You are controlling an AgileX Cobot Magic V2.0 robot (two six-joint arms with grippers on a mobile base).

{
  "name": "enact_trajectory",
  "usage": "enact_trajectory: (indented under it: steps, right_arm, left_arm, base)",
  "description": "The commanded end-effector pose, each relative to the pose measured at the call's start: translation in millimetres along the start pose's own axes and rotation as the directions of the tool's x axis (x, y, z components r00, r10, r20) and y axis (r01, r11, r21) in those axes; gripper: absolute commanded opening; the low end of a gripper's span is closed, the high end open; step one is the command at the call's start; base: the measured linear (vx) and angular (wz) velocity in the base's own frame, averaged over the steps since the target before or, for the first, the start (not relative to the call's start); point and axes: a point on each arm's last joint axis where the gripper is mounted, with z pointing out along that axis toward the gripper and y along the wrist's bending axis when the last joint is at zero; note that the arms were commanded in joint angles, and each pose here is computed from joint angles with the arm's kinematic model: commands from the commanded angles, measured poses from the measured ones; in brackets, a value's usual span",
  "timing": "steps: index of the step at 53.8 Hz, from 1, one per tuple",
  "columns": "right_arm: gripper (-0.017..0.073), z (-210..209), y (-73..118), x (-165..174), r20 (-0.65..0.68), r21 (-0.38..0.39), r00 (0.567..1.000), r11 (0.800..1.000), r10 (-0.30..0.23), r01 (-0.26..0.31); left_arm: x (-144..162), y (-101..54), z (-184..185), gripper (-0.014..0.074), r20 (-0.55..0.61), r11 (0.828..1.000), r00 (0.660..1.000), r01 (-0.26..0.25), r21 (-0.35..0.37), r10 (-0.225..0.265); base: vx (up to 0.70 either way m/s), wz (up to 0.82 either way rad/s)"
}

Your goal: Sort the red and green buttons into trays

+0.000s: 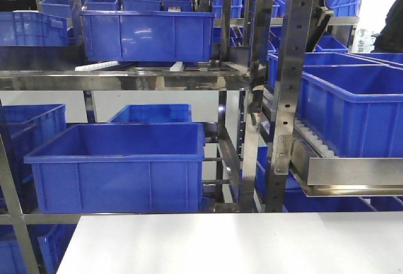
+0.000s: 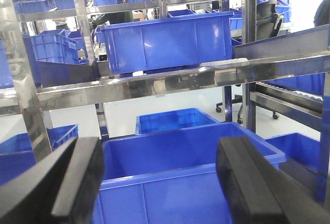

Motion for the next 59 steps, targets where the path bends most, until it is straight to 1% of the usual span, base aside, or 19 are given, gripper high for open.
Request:
enact_trajectory:
  steps: [1, 5, 7, 13, 16, 18, 21, 27, 32, 35, 38, 42, 45, 48, 50, 54, 57, 59]
  right_arm:
    - [0.0456, 6, -0.3, -27, 0.236, 0.005, 0.972, 1.000, -0.005, 0.003]
    - [0.0398, 11, -0.2, -27, 0.238, 0.008, 0.971, 1.000, -0.004, 0.002]
    - [0.0342, 12, -0.3, -27, 0.238, 0.010, 0.971, 1.000, -0.003, 0.001]
    - [0.0109, 12, -1.5, -26, 0.236, 0.021, 0.972, 1.000, 0.001, -0.006]
    - [-0.0018, 11, -1.0, -26, 0.235, 0.013, 0.972, 1.000, 0.007, -0.011]
    - [-0.0017, 10, 0.0, -25, 0.231, -0.003, 0.973, 1.000, 0.024, -0.024]
    - [-0.0015, 8, 2.1, -26, 0.233, -0.027, 0.972, 0.999, 0.027, -0.021]
    - [-0.0014, -1, 9.0, -31, 0.252, -0.101, 0.968, 0.995, 0.003, 0.023]
    - [-0.0013, -12, 13.9, -39, 0.290, -0.153, 0.957, 0.986, -0.013, 0.059]
    - [-0.0013, -18, 15.9, -45, 0.316, -0.174, 0.949, 0.982, -0.016, 0.075]
    - [-0.0013, -24, 16.7, -48, 0.333, -0.184, 0.943, 0.979, -0.017, 0.083]
    - [-0.0013, -31, 16.8, -50, 0.346, -0.189, 0.938, 0.978, -0.018, 0.088]
    - [-0.0013, -35, 16.3, -49, 0.345, -0.188, 0.938, 0.978, -0.018, 0.087]
    - [-0.0013, -38, 15.8, -47, 0.335, -0.187, 0.942, 0.979, -0.018, 0.085]
    - [-0.0013, -40, 15.5, -44, 0.323, -0.188, 0.946, 0.979, -0.019, 0.084]
    - [-0.0013, -43, 14.9, -38, 0.298, -0.188, 0.954, 0.979, -0.022, 0.081]
    - [-0.0013, -45, 14.4, -35, 0.283, -0.186, 0.959, 0.979, -0.023, 0.079]
    - [-0.0013, -45, 14.3, -34, 0.276, -0.185, 0.961, 0.980, -0.025, 0.078]
  left_arm:
    - [-22, 0.7, -3, 0.0586, 0.128, 1.000, 0.992, 0.006, 0.000, -0.006]
    - [-22, 0.7, -3, 0.0586, 0.128, 1.000, 0.992, 0.006, 0.000, -0.006]
    - [-22, 0.7, -3, 0.0586, 0.128, 1.000, 0.992, 0.006, 0.000, -0.006]
    - [-22, 0.7, -3, 0.0586, 0.128, 1.000, 0.992, 0.006, 0.000, -0.006]
    - [-22, 0.7, -3, 0.0586, 0.128, 1.000, 0.992, 0.006, 0.000, -0.006]
    - [-22, 0.7, -3, 0.0586, 0.128, 1.000, 0.992, 0.006, 0.000, -0.006]
    - [-22, 0.7, -3, 0.0586, 0.126, 1.000, 0.992, 0.010, 0.001, -0.010]
    - [-21, 0.7, -3, 0.0586, 0.115, 1.000, 0.993, 0.017, 0.001, -0.017]
    - [-15, 0.9, -3, 0.0586, 0.054, 1.000, 0.998, 0.018, -0.002, -0.018]
    - [-9, 1.1, -3, 0.0586, -0.013, 1.000, 1.000, 0.019, -0.005, -0.019]
    - [0, 0.8, -3, 0.0586, -0.072, 0.999, 0.997, 0.033, -0.007, -0.034]
    - [18, -0.6, -3, 0.0586, -0.148, 0.996, 0.985, 0.083, -0.011, -0.084]
    - [40, -2.6, -5, 0.0586, -0.208, 0.992, 0.970, 0.128, -0.017, -0.129]
    - [62, -6.4, -8, 0.0586, -0.259, 0.988, 0.954, 0.153, -0.015, -0.152]
    - [82, -10.6, -12, 0.0586, -0.293, 0.985, 0.942, 0.170, -0.009, -0.165]
    - [116, -18.5, -22, 0.0586, -0.343, 0.982, 0.923, 0.188, 0.008, -0.174]
    - [142, -24.0, -32, 0.0586, -0.355, 0.982, 0.921, 0.185, 0.029, -0.163]
    - [153, -26.3, -37, 0.0586, -0.354, 0.982, 0.921, 0.186, 0.039, -0.160]
  base:
    - [0.00, 0.00]
    - [0.00, 0.00]
    - [0.00, 0.00]
    - [0.00, 0.00]
    - [0.00, 0.00]
    - [0.00, 0.00]
    - [0.00, 0.00]
    - [0.00, 0.00]
    - [0.00, 0.00]
    - [0.00, 0.00]
    - [0.00, 0.00]
    - [0.00, 0.00]
    - [0.00, 0.00]
    - [0.00, 0.00]
    - [0.00, 0.00]
    - [0.00, 0.00]
    - [0.00, 0.00]
    - [0.00, 0.00]
